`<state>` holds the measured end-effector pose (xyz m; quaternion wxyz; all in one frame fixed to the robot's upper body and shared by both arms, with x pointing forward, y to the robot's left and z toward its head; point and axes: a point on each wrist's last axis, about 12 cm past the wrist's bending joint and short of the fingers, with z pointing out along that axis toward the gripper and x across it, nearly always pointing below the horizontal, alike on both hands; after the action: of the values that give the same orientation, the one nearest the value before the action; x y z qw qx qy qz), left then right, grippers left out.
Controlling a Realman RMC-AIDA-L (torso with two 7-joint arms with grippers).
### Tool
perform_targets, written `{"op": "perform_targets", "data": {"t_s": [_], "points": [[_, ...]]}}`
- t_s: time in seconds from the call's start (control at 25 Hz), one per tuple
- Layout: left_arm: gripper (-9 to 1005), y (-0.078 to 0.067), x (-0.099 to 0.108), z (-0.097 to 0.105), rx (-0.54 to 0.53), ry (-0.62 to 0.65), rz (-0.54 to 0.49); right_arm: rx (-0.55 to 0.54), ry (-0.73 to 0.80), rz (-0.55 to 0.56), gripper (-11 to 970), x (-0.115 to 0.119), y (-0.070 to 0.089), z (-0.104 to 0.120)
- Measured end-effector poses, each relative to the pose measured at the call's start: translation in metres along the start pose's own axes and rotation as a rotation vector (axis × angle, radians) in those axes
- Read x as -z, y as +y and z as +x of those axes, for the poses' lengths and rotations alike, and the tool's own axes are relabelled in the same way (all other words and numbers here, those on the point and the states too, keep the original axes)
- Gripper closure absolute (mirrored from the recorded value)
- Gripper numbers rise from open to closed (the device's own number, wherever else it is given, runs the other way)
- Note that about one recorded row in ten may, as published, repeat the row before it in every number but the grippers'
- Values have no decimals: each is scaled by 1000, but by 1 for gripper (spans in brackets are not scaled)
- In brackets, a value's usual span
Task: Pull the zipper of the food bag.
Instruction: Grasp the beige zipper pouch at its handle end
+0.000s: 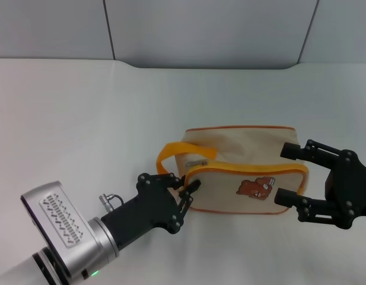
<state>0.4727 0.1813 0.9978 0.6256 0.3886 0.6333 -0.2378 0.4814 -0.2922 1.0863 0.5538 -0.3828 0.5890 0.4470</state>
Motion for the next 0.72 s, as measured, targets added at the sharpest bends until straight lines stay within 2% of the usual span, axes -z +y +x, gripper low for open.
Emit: {"op": "perform_targets", "data": {"t_s": [0.08,0.16,0.52,0.72], "points": [[739,-3,0,-1,-34,-4,2,0,-1,2,119,0,0,0],[888,-4,-1,-1,-38,-7,1,0,-3,3,119,0,0,0],[913,-3,-2,-3,-34,-25,-9,-2,-8,9,118,1,0,0],[915,-1,1,-10,-75,-92,-15,-2,-21,16,119,4,2,0]]}}
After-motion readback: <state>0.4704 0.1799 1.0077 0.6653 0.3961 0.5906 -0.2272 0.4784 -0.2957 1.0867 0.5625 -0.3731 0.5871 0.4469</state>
